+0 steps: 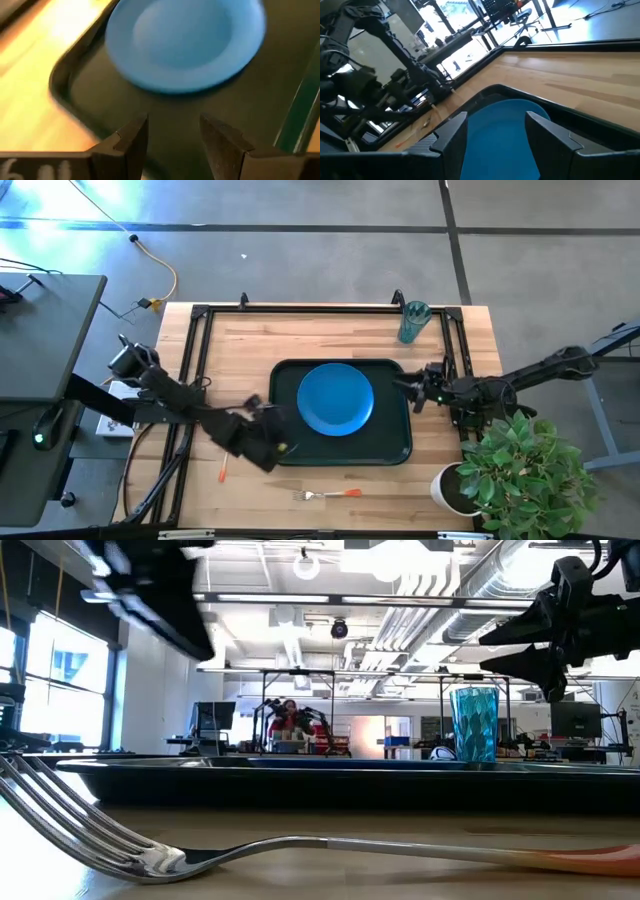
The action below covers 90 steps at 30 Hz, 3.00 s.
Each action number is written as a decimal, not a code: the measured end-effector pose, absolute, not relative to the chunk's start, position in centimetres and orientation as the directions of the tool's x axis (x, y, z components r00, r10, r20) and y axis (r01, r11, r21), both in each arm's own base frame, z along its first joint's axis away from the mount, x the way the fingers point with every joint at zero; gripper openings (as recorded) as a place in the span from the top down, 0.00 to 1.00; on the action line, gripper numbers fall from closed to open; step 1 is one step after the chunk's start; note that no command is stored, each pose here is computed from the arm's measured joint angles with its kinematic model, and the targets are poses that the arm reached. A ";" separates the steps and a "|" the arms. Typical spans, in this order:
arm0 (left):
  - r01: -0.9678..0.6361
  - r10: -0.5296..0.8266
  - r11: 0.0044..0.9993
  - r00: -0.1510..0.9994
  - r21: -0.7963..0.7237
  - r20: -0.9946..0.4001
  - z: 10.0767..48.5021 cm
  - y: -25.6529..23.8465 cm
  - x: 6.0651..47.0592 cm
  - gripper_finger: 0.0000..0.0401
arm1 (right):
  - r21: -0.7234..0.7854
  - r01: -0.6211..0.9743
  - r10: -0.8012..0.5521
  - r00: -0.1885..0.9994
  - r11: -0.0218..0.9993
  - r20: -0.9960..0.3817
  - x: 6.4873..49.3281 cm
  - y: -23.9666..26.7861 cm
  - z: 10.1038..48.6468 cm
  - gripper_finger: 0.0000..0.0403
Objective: Pick and place plate/cup/fork/spoon on tray
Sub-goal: Put the orange spoon to the left of the blue plate on the black tray
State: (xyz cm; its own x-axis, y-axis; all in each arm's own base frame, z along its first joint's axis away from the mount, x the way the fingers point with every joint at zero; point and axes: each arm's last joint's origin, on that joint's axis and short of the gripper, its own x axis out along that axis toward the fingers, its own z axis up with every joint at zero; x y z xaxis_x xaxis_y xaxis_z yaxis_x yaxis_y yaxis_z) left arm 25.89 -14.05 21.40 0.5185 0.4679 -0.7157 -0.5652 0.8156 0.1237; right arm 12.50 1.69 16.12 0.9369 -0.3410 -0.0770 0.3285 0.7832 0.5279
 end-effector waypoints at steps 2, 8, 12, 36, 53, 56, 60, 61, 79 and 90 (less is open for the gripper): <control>-0.628 0.474 0.773 0.471 0.095 -0.744 21.1 -14.7 24.6 0.59 | 0.532 0.316 -0.334 0.940 0.786 -0.066 12.5 1.9 16.2 0.53; -0.753 0.440 0.654 0.307 0.067 -0.844 20.2 -16.6 21.3 0.60 | 0.530 0.276 -0.307 0.951 0.802 -0.030 12.4 2.5 16.6 0.53; -0.791 0.416 0.603 0.200 0.105 -0.887 19.1 -17.6 19.3 0.64 | 0.537 0.247 -0.292 0.956 0.807 -0.001 12.3 2.7 17.0 0.53; -0.914 0.272 0.401 0.059 0.057 -0.961 13.6 -17.1 14.1 0.72 | 0.580 0.223 -0.264 0.964 0.784 -0.014 12.4 2.8 16.8 0.53; -0.898 0.255 0.441 0.114 0.010 -0.960 13.1 -17.0 14.1 0.98 | 0.601 0.225 -0.271 0.962 0.767 -0.013 12.3 2.8 16.8 0.53; -0.907 0.303 0.420 0.125 0.014 -0.945 13.9 -16.6 14.5 0.96 | 0.604 0.230 -0.279 0.960 0.763 -0.013 12.3 2.8 16.8 0.53; -0.918 0.368 0.396 0.146 0.012 -0.918 16.2 -15.9 15.2 0.97 | 0.616 0.234 -0.288 0.957 0.752 -0.012 12.3 2.8 16.8 0.53; -0.918 0.390 0.397 0.183 -0.015 -0.902 17.0 -15.7 15.4 0.98 | 0.615 0.235 -0.288 0.957 0.753 -0.012 12.3 2.8 16.8 0.53; -0.842 0.555 0.353 0.540 -0.409 -0.632 20.1 -7.1 26.7 0.97 | 0.606 0.266 -0.314 0.949 0.749 -0.027 12.3 2.7 16.7 0.53; -0.935 0.498 0.219 0.354 -0.280 -0.792 15.9 -4.6 28.0 0.97 | 0.611 0.285 -0.318 0.946 0.739 -0.058 12.5 2.7 16.3 0.53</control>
